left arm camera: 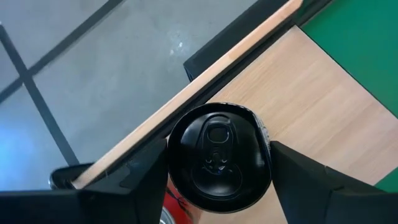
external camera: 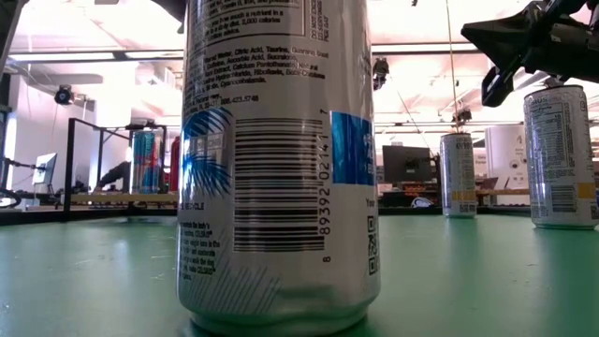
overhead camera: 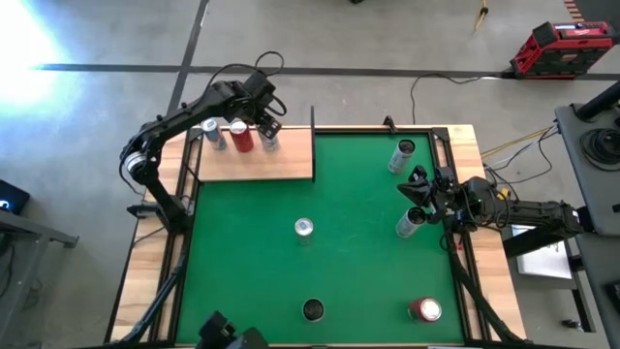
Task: Place canned beverage on shelf
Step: Put the white blue soda can on the shelf
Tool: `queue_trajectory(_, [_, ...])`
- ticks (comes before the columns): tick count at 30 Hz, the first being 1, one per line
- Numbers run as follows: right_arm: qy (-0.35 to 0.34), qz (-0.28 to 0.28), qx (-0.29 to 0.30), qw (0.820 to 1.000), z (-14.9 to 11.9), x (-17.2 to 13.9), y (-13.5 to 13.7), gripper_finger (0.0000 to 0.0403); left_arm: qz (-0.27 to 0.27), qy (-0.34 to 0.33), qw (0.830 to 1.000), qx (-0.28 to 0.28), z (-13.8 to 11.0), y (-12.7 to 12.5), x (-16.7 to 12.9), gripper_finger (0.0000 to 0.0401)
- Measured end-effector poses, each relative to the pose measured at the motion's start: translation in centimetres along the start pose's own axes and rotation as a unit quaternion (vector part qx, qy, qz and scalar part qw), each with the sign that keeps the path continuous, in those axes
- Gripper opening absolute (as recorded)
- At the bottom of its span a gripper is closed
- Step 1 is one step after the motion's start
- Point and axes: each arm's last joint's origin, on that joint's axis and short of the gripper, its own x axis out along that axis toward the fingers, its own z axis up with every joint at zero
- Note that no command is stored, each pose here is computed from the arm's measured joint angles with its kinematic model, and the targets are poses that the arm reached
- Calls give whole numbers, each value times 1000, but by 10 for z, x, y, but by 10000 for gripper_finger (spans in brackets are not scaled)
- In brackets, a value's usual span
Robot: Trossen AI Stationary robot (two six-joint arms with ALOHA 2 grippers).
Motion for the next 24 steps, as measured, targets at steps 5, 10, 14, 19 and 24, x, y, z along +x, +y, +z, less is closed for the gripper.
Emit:
queue_trajectory(5, [0, 0, 0, 1000, 0, 0, 0, 13, 16, 4, 999, -34, -2, -3, -1, 240])
queue_trajectory(10, [0, 0, 0, 1000, 0, 0, 0, 13, 18, 4, 999, -39, -3, -5, -5, 243])
queue_trajectory(14, [0, 0, 0, 1000, 0, 0, 0, 13, 27, 19, 998, -48, -3, -5, -14, 244])
queue_trajectory(19, [0, 0, 0, 1000, 0, 0, 0, 13, 39, 17, 998, -52, 10, -7, -28, 242])
queue_trajectory(24, [0, 0, 0, 1000, 0, 0, 0, 13, 57, 42, 995, -73, 19, -13, -24, 242])
